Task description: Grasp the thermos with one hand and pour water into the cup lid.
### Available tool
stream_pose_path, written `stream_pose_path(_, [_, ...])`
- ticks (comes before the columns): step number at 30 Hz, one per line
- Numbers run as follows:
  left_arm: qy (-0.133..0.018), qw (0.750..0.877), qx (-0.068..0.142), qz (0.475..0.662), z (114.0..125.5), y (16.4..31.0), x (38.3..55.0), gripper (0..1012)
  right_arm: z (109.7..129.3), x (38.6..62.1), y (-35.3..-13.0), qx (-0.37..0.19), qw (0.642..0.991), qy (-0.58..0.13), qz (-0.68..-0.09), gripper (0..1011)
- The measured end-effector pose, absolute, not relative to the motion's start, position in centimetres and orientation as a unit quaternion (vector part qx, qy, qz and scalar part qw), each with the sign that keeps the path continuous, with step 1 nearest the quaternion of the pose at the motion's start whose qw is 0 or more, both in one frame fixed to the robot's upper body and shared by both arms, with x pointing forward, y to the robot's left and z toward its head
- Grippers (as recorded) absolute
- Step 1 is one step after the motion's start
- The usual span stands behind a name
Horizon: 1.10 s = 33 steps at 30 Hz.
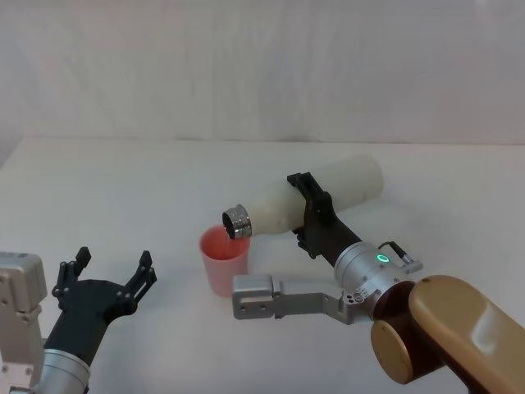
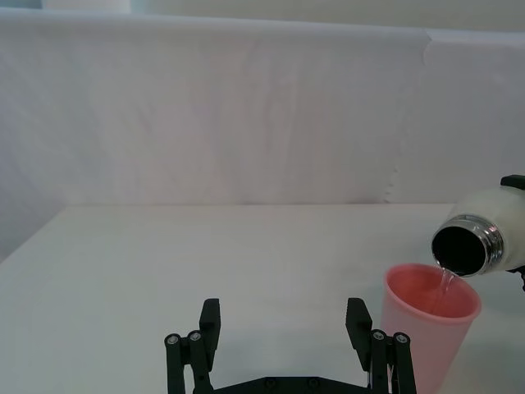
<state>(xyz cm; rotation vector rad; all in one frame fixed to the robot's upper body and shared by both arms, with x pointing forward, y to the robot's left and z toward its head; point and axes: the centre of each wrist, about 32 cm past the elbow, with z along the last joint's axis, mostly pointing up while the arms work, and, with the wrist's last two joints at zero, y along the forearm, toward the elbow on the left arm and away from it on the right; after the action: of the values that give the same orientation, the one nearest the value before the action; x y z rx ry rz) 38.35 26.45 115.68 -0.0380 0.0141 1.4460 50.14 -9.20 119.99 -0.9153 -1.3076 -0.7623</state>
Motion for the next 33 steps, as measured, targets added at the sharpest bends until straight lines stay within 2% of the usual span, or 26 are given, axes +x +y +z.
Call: stream_pose_path(33, [0.006, 0.750, -0.017, 0.662, 115.68, 26.45, 38.35, 1001, 119.96, 50.17, -9.34, -0.399, 0.635, -0.567, -0.341, 955])
